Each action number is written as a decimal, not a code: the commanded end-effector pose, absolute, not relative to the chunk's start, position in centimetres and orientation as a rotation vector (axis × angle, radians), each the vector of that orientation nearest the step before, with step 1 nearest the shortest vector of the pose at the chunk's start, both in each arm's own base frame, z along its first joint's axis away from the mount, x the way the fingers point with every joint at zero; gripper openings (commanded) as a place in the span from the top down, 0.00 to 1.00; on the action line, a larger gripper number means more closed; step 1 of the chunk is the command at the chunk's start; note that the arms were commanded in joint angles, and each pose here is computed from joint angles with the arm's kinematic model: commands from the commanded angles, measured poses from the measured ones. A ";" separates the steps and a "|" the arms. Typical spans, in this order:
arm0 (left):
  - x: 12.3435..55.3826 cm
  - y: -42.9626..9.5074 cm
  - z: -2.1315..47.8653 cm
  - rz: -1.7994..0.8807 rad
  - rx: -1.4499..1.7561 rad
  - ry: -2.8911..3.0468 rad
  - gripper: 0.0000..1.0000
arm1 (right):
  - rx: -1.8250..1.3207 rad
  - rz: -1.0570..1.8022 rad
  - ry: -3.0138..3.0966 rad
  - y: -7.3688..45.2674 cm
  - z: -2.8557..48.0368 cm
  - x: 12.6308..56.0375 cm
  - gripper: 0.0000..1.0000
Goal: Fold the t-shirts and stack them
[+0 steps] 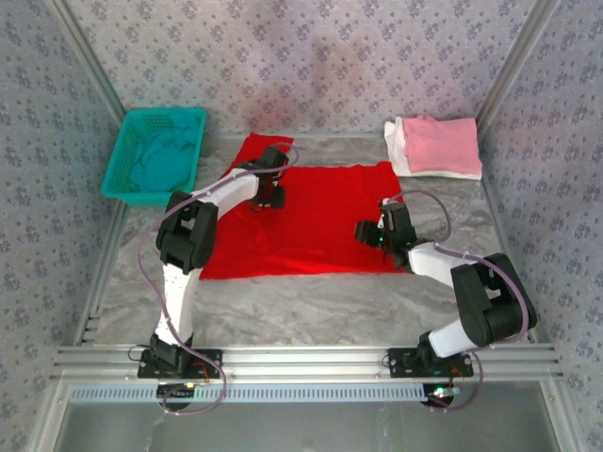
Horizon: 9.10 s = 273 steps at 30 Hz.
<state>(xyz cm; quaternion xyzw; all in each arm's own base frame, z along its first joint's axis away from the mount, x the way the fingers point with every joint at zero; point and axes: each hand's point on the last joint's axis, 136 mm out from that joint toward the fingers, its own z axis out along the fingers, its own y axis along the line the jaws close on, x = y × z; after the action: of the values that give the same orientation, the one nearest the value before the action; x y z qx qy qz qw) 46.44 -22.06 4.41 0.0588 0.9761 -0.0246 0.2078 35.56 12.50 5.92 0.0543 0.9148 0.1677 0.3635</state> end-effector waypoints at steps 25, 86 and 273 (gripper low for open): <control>46.4 -22.6 8.6 -0.028 0.156 2.622 1.00 | 0.156 0.443 2.350 12.6 6.6 36.1 0.41; 45.2 -21.7 7.6 0.112 0.139 2.630 1.00 | 0.167 0.476 2.402 13.1 5.6 36.2 0.40; 28.3 -12.8 9.9 -0.431 -0.263 2.676 0.49 | 0.529 0.347 2.581 8.6 8.0 27.9 0.57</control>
<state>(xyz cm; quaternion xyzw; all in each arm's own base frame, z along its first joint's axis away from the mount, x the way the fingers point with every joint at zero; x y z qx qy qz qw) 24.81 -11.01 10.49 -0.1533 0.9547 -0.1536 0.2034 24.49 8.42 5.88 0.2318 0.9427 0.1333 0.1998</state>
